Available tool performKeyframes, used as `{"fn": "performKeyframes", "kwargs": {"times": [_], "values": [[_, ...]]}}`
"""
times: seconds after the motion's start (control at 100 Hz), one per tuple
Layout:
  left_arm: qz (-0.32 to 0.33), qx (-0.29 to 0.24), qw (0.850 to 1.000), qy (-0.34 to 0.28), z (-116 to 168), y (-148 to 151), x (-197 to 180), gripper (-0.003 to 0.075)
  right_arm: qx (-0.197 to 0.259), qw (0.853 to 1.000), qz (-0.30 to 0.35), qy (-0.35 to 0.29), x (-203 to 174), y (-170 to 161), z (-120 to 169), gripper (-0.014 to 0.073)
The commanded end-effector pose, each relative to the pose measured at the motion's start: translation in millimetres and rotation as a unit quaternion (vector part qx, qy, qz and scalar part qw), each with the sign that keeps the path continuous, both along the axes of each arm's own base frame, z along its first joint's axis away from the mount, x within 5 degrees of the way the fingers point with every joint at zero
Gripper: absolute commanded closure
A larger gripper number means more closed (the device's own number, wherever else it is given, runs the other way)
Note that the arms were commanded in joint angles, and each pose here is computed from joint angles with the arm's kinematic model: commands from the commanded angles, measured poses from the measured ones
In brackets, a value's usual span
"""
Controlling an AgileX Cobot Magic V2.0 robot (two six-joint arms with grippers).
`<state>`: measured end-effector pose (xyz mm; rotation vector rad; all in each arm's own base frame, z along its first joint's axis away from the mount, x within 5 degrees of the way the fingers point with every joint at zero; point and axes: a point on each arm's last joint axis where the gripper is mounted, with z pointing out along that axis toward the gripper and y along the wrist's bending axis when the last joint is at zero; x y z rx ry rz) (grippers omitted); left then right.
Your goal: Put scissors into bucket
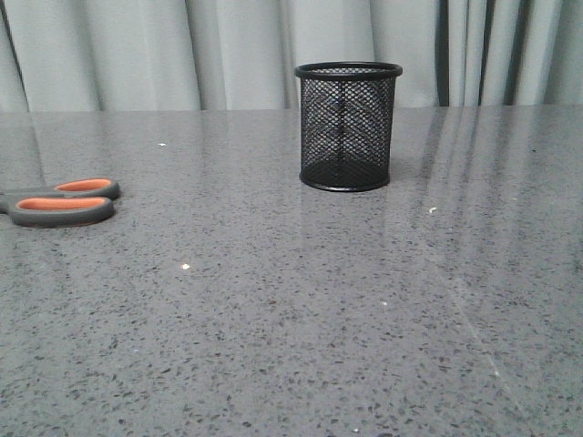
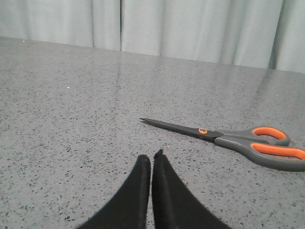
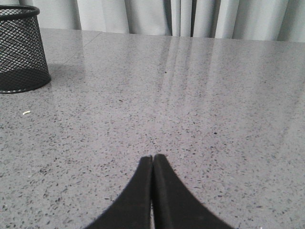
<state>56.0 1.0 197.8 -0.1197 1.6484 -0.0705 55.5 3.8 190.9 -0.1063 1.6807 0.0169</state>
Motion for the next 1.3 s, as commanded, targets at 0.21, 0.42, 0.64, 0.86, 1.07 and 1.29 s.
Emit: {"fn": "performKeyframes", "kwargs": {"times": [0.21,0.42,0.64,0.86,1.07,1.29], "values": [[0.004,-0.006,0.999,-0.033,-5.2,0.6,0.0,0.074,-0.004,0.999,-0.001,-0.047,-0.8,-0.1,6.4,0.0669],[0.004,-0.006,0.999,-0.033,-5.2,0.6,0.0,0.074,-0.004,0.999,-0.001,-0.047,-0.8,-0.1,6.4,0.0669],[0.004,-0.006,0.999,-0.033,-5.2,0.6,0.0,0.074,-0.004,0.999,-0.001,-0.052,-0.8,-0.1,7.3,0.0669],[0.004,-0.006,0.999,-0.033,-5.2,0.6,0.0,0.074,-0.003,0.998,0.0,-0.062,-0.8,0.0,9.2,0.0669],[0.004,-0.03,0.999,-0.039,-4.3,0.4,0.0,0.074,0.028,0.997,0.001,-0.071,-0.9,0.5,11.3,0.0669],[0.001,-0.18,0.982,-0.055,-1.3,-0.9,0.0,0.074,0.162,0.982,0.001,-0.093,-1.3,0.5,17.4,0.0669]]}}
